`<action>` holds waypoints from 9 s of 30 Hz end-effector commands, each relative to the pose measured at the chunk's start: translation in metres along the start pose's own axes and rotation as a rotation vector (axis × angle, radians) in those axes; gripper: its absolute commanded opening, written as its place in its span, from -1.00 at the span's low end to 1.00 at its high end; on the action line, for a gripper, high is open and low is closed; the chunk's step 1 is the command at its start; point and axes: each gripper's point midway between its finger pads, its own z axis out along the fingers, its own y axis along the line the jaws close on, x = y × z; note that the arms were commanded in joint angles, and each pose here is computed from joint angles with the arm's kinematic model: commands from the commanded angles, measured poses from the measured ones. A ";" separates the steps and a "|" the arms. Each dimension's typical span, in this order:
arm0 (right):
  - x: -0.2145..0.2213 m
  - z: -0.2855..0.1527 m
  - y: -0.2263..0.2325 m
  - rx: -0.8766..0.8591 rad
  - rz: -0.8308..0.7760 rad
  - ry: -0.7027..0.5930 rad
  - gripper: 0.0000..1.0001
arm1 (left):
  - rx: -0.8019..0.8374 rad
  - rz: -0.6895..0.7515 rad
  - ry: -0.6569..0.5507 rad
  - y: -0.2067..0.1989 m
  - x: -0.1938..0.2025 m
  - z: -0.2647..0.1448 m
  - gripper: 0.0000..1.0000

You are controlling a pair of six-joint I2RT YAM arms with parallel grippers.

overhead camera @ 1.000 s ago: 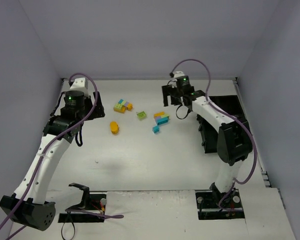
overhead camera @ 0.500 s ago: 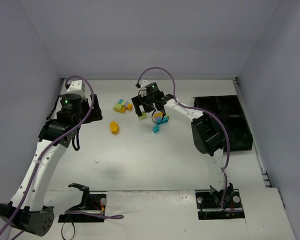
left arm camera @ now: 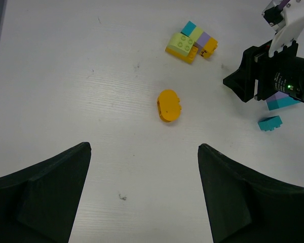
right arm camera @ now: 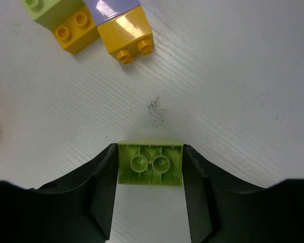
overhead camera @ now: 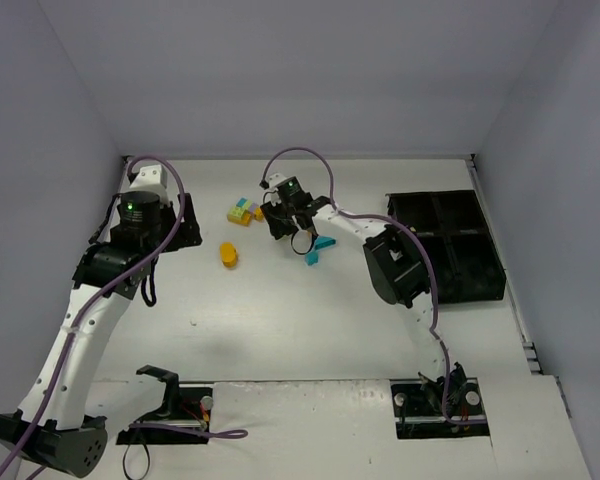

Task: Sort the legos into containers by color

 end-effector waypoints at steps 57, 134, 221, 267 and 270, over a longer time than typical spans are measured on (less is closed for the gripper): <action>-0.033 -0.217 -0.190 0.416 0.376 -0.285 0.65 | 0.070 -0.013 -0.020 -0.032 -0.022 0.029 0.59; 0.061 -0.273 -0.389 0.835 0.756 -0.263 0.33 | 0.065 0.001 0.014 -0.026 -0.003 0.024 0.59; 0.181 -0.359 -0.315 1.037 1.113 -0.189 -0.85 | 0.083 0.142 -0.005 -0.064 -0.028 0.045 0.59; 0.009 -0.206 -0.111 0.237 0.484 -0.199 0.51 | 0.103 0.143 0.118 -0.094 0.020 0.123 0.59; 0.009 -0.203 -0.107 0.221 0.475 -0.191 0.51 | 0.090 0.215 0.100 -0.095 0.018 0.150 0.59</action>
